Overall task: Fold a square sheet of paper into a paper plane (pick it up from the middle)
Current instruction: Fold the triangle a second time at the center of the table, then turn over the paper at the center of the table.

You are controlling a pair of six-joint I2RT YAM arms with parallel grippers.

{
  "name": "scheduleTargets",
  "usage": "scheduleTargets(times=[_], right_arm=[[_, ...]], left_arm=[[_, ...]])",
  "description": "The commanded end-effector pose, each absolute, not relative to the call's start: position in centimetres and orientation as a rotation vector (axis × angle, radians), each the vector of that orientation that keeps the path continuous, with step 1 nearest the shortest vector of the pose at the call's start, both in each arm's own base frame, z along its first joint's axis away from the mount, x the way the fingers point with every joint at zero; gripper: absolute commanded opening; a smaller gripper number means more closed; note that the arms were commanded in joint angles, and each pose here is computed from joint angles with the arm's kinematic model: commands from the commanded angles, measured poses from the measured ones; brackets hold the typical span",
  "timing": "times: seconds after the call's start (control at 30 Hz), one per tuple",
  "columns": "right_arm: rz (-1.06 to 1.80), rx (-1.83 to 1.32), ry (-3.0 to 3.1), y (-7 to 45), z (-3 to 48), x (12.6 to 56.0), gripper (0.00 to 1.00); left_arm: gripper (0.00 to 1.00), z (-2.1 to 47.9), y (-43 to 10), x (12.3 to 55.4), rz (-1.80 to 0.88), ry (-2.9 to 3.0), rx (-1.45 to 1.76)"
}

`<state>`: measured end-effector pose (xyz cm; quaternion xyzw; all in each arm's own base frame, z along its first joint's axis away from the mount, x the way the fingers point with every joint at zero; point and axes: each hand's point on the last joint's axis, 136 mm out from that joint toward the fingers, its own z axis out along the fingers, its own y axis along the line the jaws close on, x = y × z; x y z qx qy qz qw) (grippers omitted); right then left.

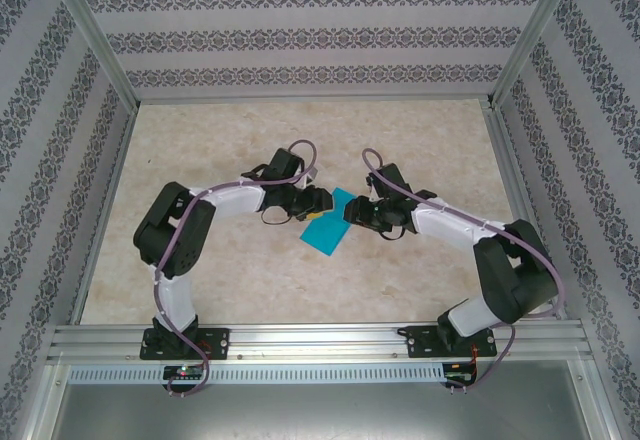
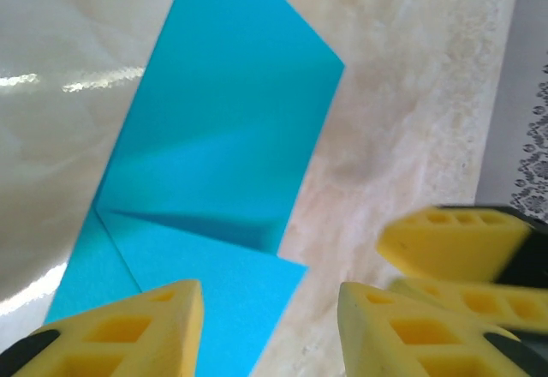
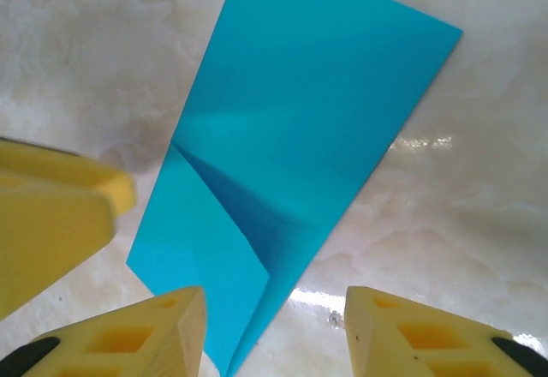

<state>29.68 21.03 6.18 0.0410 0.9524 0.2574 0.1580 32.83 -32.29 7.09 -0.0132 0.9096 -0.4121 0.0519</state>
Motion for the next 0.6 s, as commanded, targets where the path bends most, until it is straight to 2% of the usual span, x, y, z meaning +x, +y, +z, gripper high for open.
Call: scheduleTargets(times=[0.0, 0.13, 0.3, 0.4, 0.53, 0.57], right_arm=[[0.825, 0.021, 2.723, 22.5, 6.2, 30.2, 0.48], [0.918, -0.037, 2.735, 23.9, 5.7, 29.9, 0.47], [0.987, -0.058, 2.735, 24.8, 5.3, 30.0, 0.39], [0.981, -0.054, 2.755, 24.9, 4.7, 30.1, 0.29], [0.945, -0.013, 2.772, 24.4, 4.0, 30.4, 0.11], [0.935, 0.004, 2.774, 24.2, 3.9, 30.5, 0.09]], left_arm=[[0.47, 7.2, -31.6, 32.2, -1.244, 2.748, -0.088], [0.47, 6.5, -31.1, 31.5, -1.265, 2.752, -0.134], [0.49, 5.8, -31.2, 31.1, -1.293, 2.765, -0.150], [0.49, 5.4, -31.4, 31.0, -1.310, 2.774, -0.153], [0.49, 5.3, -31.6, 30.9, -1.330, 2.780, -0.152], [0.49, 5.1, -31.6, 30.9, -1.332, 2.784, -0.152]])
